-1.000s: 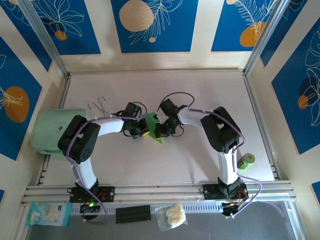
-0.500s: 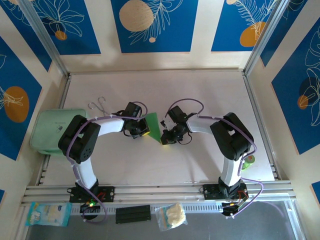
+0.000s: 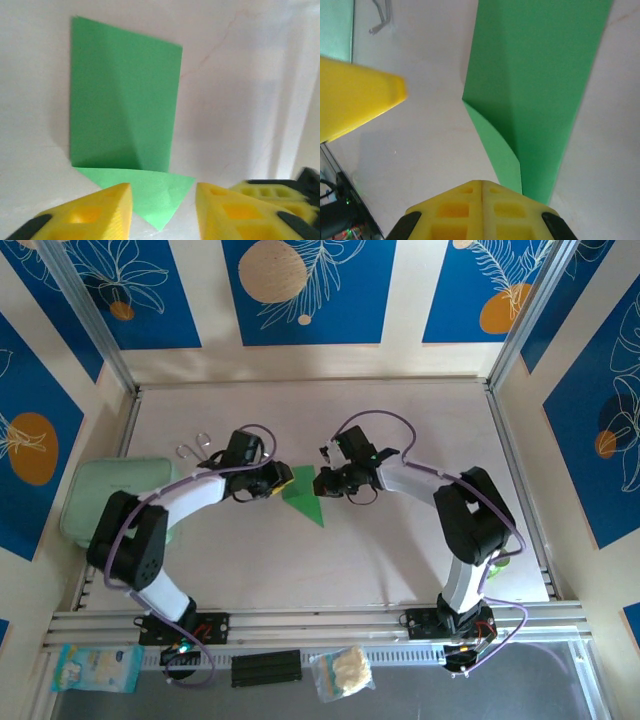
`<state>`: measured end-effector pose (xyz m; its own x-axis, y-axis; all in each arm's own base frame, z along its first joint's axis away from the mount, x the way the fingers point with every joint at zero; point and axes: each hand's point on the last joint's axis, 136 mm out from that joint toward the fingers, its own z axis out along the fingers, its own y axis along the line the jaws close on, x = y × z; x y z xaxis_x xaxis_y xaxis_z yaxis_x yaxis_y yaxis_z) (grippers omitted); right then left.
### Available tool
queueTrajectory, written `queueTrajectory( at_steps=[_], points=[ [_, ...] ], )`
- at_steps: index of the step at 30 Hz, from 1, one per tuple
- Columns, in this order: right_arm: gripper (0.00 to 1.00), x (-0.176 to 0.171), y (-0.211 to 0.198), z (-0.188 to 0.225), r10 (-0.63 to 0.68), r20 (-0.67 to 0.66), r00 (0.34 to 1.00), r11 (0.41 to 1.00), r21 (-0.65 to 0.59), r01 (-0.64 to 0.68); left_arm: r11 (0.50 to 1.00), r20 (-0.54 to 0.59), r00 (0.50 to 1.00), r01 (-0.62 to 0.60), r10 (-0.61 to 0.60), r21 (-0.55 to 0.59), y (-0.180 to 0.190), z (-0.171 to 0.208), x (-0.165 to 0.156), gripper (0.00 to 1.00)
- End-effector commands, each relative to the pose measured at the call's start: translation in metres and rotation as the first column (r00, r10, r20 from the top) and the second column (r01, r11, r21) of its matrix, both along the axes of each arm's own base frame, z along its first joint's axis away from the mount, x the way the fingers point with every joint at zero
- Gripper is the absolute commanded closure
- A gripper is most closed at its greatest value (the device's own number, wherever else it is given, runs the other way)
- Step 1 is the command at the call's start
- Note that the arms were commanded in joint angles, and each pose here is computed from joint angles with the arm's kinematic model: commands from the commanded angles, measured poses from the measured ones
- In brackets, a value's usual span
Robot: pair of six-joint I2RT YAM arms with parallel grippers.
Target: Fold a paper plane with a square sheet of paper (pick it up from the middle)
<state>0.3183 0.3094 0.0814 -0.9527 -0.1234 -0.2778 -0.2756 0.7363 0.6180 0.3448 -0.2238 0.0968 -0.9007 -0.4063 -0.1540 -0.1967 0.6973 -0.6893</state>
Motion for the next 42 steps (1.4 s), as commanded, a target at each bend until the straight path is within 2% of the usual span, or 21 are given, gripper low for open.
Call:
queueTrajectory(
  at_steps=[1, 5, 10, 13, 17, 23, 31, 42],
  points=[
    [0.93, 0.001, 0.006, -0.011, -0.024, -0.070, 0.997, 1.000, -0.004, 0.024, 0.996, -0.055, 0.995, -0.090, 0.089, -0.027, 0.014, -0.016, -0.007, 0.56],
    [0.88, 0.009, 0.007, -0.022, -0.044, -0.086, 0.995, 0.999, -0.035, 0.041, 0.994, -0.101, 0.990, -0.101, 0.096, -0.038, 0.014, -0.030, -0.012, 0.50],
    [0.87, 0.016, 0.001, -0.037, -0.076, -0.115, 0.990, 0.994, -0.089, 0.066, 0.994, -0.145, 0.985, -0.099, 0.091, -0.054, 0.009, -0.043, -0.012, 0.49],
    [0.87, 0.016, 0.000, -0.045, -0.081, -0.133, 0.988, 0.993, -0.101, 0.068, 0.994, -0.166, 0.982, -0.098, 0.089, -0.050, 0.008, -0.048, -0.013, 0.53],
    [0.87, 0.014, 0.000, -0.051, -0.076, -0.150, 0.986, 0.992, -0.109, 0.059, 0.995, -0.185, 0.979, -0.090, 0.080, -0.044, 0.007, -0.054, -0.013, 0.64],
    [0.88, 0.012, -0.004, -0.060, -0.082, -0.170, 0.982, 0.989, -0.138, 0.058, 0.995, -0.203, 0.977, -0.081, 0.069, -0.051, 0.004, -0.060, -0.013, 0.64],
    [0.88, 0.011, -0.006, -0.065, -0.084, -0.177, 0.981, 0.987, -0.150, 0.057, 0.994, -0.191, 0.981, -0.058, 0.039, -0.096, -0.005, -0.058, -0.008, 0.73],
    [0.88, 0.011, -0.007, -0.066, -0.081, -0.185, 0.979, 0.988, -0.145, 0.054, 0.988, -0.168, 0.986, -0.017, -0.009, -0.154, -0.016, -0.051, -0.003, 0.73]
  ],
)
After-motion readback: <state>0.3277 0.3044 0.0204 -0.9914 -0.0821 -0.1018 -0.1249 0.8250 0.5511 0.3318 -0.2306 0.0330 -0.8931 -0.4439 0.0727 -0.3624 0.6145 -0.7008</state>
